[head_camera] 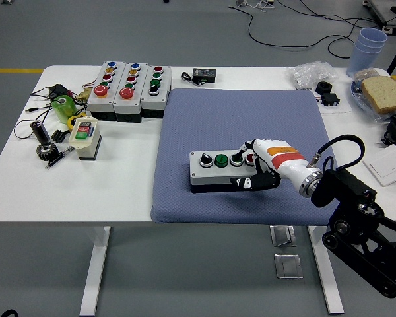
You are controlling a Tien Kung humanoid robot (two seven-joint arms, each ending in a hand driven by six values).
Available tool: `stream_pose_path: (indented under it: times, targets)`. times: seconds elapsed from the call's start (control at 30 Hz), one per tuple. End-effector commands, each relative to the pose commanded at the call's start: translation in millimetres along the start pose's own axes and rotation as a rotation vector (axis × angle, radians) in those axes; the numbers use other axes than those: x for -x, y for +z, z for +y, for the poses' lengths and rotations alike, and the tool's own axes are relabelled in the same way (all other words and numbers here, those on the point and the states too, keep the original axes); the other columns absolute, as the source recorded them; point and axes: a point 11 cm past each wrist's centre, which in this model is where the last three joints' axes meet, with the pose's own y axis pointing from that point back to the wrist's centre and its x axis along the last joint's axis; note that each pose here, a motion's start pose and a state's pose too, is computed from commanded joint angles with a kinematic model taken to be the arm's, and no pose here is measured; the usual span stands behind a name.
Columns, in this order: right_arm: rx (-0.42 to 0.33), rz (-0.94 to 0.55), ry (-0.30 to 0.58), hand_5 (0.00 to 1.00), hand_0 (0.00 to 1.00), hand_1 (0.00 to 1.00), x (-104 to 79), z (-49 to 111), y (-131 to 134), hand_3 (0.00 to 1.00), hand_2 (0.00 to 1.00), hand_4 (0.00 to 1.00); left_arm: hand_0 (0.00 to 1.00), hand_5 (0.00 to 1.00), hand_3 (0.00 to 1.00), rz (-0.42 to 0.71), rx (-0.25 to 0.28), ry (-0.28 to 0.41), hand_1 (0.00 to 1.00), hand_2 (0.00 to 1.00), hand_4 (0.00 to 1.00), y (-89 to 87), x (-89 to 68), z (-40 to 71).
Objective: Pick up the button,place it on the desk,press the button,press the button
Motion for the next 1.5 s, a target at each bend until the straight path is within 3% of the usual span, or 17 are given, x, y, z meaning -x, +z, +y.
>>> stream_pose_path:
  times: [0.2,0.23,0.27,0.43,0.47,0.63,0.67,0.83,1.0,1.3,1.5]
  targets:
    - [-0.035,-0.115,0.149,0.472,0.173,0.002,-23.5,3.3,2,0.607,0.176,0.869,0.65,0.85,0.551,-0.001,0.001,0.0,0.633,0.631,0.322,0.2,0.0,0.0]
    - [-0.03,-0.171,0.199,0.472,0.173,0.002,-30.0,5.1,6,0.607,0.176,0.869,0.65,0.85,0.551,-0.001,0.001,0.0,0.633,0.631,0.322,0.2,-0.1,0.0]
    - [-0.024,-0.202,0.226,0.472,0.296,0.104,-33.2,5.9,9,0.679,0.304,0.865,0.651,0.856,0.55,-0.002,0.001,0.0,0.633,0.631,0.325,0.2,-0.2,0.0]
    - [0.038,-0.41,0.292,0.472,0.296,0.104,-38.6,14.0,33,0.679,0.304,0.865,0.651,0.856,0.55,0.0,0.0,-0.002,0.633,0.631,0.325,-0.1,0.8,-0.1]
    - [0.038,-0.455,0.293,0.463,0.627,0.561,-36.8,16.4,37,0.82,0.649,0.841,0.65,0.852,0.55,-0.001,0.0,-0.002,0.633,0.631,0.322,-0.3,1.2,-0.1]
    - [0.022,-0.704,0.297,0.463,0.627,0.561,-29.1,25.4,47,0.82,0.649,0.841,0.65,0.852,0.55,-0.004,-0.001,-0.006,0.633,0.631,0.322,-1.0,3.7,-0.3]
    - [0.02,-0.756,0.305,0.457,0.772,0.691,-28.3,27.6,50,0.782,0.774,0.831,0.65,0.857,0.551,-0.006,-0.001,-0.007,0.634,0.632,0.325,-1.1,4.4,-0.4]
    - [0.023,-0.972,0.373,0.457,0.772,0.691,-30.9,35.1,65,0.782,0.774,0.831,0.65,0.857,0.551,-0.014,-0.001,-0.011,0.634,0.632,0.325,-1.6,6.6,-0.5]
    - [0.082,-1.209,0.442,0.448,0.781,0.716,-30.0,44.7,89,0.748,0.776,0.829,0.651,0.856,0.551,-0.017,0.0,-0.013,0.635,0.631,0.324,-2.0,7.8,-0.6]
    - [0.171,-1.614,0.448,0.439,0.771,0.72,-8.6,53.9,108,0.743,0.766,0.809,0.651,0.855,0.549,-0.021,-0.003,-0.017,0.635,0.631,0.325,-3.5,10.2,-0.9]
    - [0.19,-1.65,0.435,0.421,0.758,0.714,-0.7,56.4,110,0.724,0.76,0.786,0.651,0.853,0.55,-0.026,-0.005,-0.02,0.634,0.632,0.324,-4.5,12.0,-1.0]
